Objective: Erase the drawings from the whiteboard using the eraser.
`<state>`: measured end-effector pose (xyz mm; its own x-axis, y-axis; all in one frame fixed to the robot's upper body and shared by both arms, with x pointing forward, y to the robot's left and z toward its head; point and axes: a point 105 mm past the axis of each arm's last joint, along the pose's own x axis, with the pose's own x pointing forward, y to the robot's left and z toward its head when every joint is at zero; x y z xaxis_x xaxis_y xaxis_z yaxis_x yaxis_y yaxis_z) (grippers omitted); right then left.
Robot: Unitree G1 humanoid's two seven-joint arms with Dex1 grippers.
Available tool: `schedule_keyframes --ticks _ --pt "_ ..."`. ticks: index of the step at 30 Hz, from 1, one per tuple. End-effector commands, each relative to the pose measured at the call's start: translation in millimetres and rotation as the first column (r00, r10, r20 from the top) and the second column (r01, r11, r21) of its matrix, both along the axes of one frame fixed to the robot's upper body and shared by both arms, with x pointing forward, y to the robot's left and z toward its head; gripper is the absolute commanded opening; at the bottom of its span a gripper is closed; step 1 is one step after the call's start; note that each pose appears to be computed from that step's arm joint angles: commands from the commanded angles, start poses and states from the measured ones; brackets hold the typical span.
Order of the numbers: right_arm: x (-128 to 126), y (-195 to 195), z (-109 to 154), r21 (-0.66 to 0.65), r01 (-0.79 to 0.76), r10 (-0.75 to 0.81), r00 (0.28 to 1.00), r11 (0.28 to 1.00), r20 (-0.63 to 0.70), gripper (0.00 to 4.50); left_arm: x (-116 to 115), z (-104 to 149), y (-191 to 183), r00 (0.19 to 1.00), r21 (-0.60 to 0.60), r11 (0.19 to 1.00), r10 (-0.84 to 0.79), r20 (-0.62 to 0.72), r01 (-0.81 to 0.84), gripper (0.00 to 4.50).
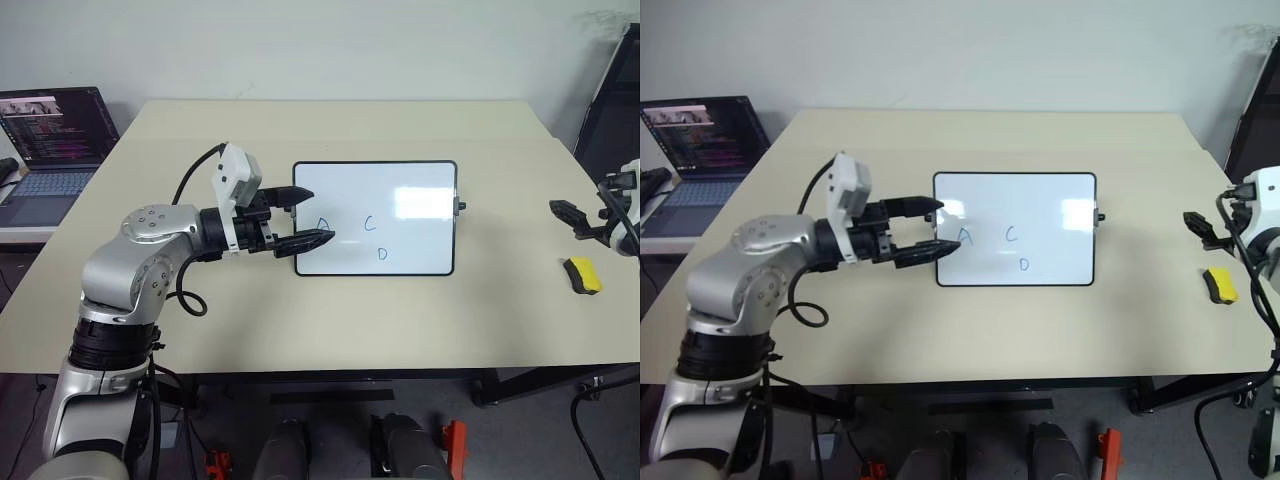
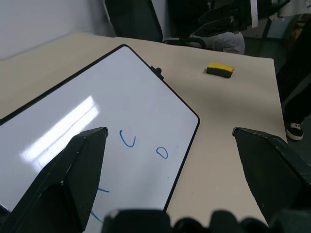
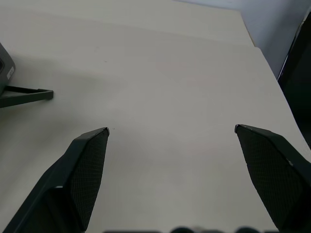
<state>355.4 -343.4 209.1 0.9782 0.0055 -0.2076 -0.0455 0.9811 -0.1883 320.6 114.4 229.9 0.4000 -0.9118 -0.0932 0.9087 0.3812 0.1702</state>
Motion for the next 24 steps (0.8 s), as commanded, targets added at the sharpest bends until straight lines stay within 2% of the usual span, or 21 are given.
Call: schedule_keyframes --ticks 1,5,11,14,17,24 --pt "-3 -7 11 -0.022 0.027 -0.026 1.000 0.999 0.007 4.47 -6 11 -19 0.996 -0.034 0.996 -0.076 0.047 0.078 4.50" --pt "-3 -10 10 0.023 0.041 -0.041 0.999 0.999 -0.014 4.47 -11 6 -48 0.985 -0.043 0.984 -0.170 0.035 0.171 4.50" --pt "-6 -19 -4 0.047 0.041 -0.034 0.988 0.998 -0.151 4.47 -14 5 -86 0.960 -0.138 0.950 -0.278 0.023 0.279 4.50" --pt "-9 -27 -14 0.047 0.041 -0.030 0.977 0.998 -0.210 4.47 -15 -11 -101 0.950 -0.086 0.946 -0.313 0.010 0.313 4.50" --pt "-13 -37 -23 0.038 0.030 -0.019 0.964 0.999 -0.264 4.47 -8 -28 -118 0.955 0.000 0.956 -0.291 0.063 0.292 4.50" --pt "-16 -60 -42 0.015 0.034 -0.027 0.942 0.999 -0.336 4.47 -14 -37 -149 0.927 -0.012 0.931 -0.362 0.101 0.365 4.50"
